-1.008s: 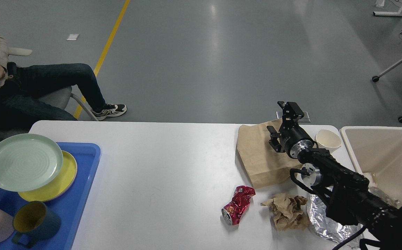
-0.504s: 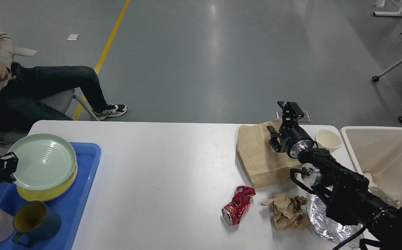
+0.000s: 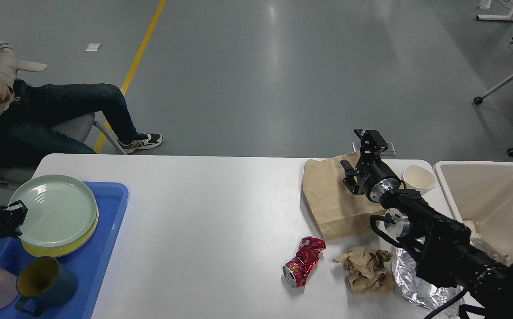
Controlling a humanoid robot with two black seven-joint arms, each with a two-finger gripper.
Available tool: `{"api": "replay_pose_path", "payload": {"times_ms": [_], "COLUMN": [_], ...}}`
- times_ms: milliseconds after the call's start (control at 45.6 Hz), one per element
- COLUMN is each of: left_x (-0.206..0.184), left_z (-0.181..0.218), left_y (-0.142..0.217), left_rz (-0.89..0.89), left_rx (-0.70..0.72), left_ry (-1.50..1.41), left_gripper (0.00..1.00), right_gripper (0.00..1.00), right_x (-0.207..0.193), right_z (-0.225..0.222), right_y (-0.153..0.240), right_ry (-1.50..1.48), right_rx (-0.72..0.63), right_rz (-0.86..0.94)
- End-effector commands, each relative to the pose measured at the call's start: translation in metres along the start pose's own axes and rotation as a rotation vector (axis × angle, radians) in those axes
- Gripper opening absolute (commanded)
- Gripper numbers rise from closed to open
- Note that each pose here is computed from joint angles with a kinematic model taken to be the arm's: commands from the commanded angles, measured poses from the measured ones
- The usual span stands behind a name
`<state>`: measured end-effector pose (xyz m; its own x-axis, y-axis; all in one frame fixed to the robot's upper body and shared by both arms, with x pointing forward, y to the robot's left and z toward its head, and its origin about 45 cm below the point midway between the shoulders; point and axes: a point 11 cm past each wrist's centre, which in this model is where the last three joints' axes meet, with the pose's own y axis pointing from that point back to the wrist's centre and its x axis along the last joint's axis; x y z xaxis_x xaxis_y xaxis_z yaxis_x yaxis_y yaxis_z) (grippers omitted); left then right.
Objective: Tidy desktop
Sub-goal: 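Lift the green plate and stack it onto the yellow plate, then release the green plate and open the left gripper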
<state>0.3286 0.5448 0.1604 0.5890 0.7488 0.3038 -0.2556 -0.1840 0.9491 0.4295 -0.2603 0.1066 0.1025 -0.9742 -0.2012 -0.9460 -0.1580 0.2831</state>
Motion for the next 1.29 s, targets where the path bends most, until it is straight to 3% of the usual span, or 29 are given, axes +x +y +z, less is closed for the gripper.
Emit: {"api": "replay_pose_path", "payload": {"times_ms": [0, 307, 438, 899, 1271], "left_x": [-0.003, -0.004, -0.011, -0.047, -0.045], "left_z": [-0.004, 0.004, 0.015, 0.021, 0.016], "left_y": [-0.007, -0.014, -0.017, -0.024, -0.023], "left_rz": [0.023, 0.081, 0.056, -0.108, -0.118], "left_rx": [-0.001, -0.062, -0.096, -0.109, -0.106], "left_ry": [0.018, 0.083, 0.098, 0.084, 0.091], "left_gripper": [0.46, 0.82, 0.92, 0.96, 0.96], "right_gripper": [1.0, 1.0, 1.0, 1.0, 1.0], "right_x": [0.0, 0.0, 0.0, 0.0, 0.0], "right_z": [0.0, 0.0, 0.0, 0.0, 0.0], "right_y": [0.0, 0.0, 0.0, 0.0, 0.0], "right_ry": [0.0, 0.0, 0.0, 0.0, 0.0], "right_rx": [0.0, 0.001, 0.0, 0.0, 0.0], "right_rz": [0.0, 0.0, 0.0, 0.0, 0.0]}}
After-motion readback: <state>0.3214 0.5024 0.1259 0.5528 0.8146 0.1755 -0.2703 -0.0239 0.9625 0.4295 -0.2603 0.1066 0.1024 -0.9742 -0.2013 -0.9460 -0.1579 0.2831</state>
